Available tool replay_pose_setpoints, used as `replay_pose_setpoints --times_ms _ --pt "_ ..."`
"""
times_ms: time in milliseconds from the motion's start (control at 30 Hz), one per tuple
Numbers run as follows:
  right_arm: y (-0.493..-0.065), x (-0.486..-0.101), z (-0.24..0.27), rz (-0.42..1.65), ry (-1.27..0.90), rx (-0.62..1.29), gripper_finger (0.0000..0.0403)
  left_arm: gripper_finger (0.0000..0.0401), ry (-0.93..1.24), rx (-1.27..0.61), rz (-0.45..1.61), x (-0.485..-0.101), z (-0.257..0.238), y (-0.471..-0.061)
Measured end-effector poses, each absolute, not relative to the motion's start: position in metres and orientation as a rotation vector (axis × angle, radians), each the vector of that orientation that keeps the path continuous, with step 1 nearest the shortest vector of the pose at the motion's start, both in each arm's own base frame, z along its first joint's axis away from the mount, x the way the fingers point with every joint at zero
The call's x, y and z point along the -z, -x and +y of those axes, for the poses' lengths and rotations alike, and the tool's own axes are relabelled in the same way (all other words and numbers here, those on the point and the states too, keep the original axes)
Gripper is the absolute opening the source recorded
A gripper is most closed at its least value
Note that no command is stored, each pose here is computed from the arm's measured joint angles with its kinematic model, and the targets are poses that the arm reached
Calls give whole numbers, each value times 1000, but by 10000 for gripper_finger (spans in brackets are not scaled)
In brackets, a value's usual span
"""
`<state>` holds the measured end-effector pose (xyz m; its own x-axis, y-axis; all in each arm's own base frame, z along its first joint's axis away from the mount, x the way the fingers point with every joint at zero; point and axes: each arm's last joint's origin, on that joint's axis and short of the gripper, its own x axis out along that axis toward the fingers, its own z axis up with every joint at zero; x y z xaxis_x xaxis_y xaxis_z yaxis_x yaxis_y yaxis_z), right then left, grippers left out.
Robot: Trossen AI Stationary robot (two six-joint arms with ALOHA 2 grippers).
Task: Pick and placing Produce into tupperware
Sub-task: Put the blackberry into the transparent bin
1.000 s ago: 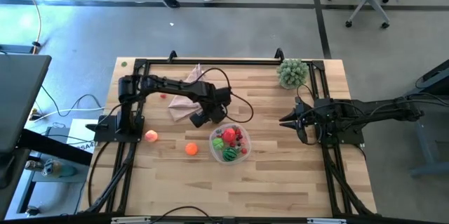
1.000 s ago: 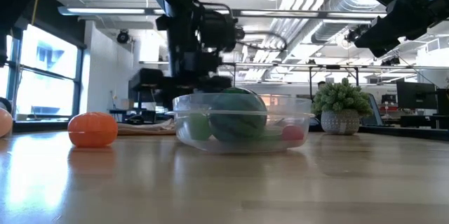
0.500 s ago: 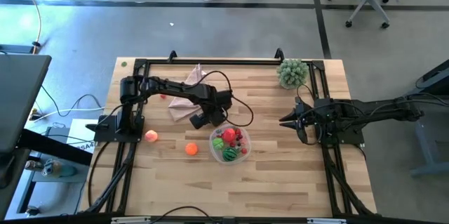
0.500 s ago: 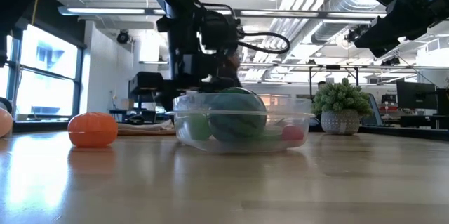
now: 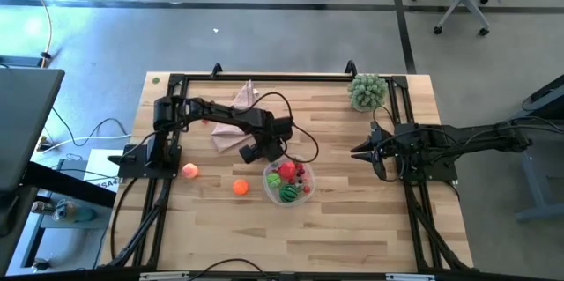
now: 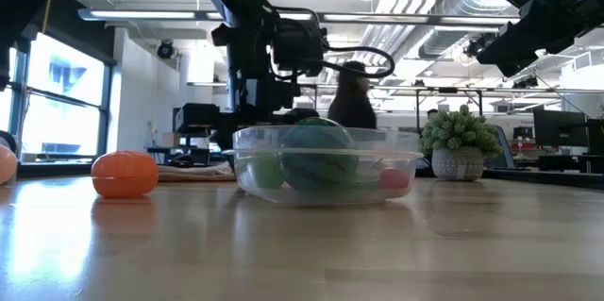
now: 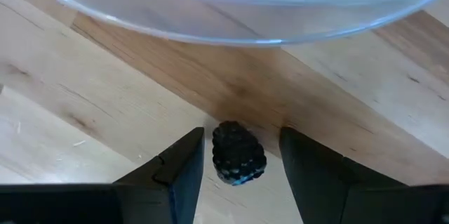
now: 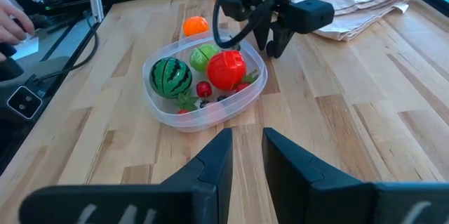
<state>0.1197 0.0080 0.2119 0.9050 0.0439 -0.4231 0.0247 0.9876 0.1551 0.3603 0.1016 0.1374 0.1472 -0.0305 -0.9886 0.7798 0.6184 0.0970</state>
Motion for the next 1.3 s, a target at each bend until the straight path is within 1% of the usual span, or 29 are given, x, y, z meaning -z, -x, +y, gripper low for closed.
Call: replay_pose_setpoints --times_ms 533,600,833,933,1033,1200,1300 --pt "-120 -212 8 440 -159 -9 68 175 -734 637 1323 -137 102 -361" --pt "-120 -212 8 440 -159 -9 68 165 -734 638 1324 -137 102 -361" --pt "-120 -212 8 440 -159 -10 68 110 -723 647 1316 -136 102 -360" --pt "-120 -212 8 440 -159 -10 68 99 -724 645 1313 -136 102 -361" --pt "-120 -212 8 440 -159 -9 68 102 -723 645 1313 -136 103 -361" --pt "-120 -212 8 440 -159 -9 68 120 -724 644 1309 -136 103 -361" --pt "-120 -212 8 440 -159 -10 68 122 -724 644 1308 -136 103 -361"
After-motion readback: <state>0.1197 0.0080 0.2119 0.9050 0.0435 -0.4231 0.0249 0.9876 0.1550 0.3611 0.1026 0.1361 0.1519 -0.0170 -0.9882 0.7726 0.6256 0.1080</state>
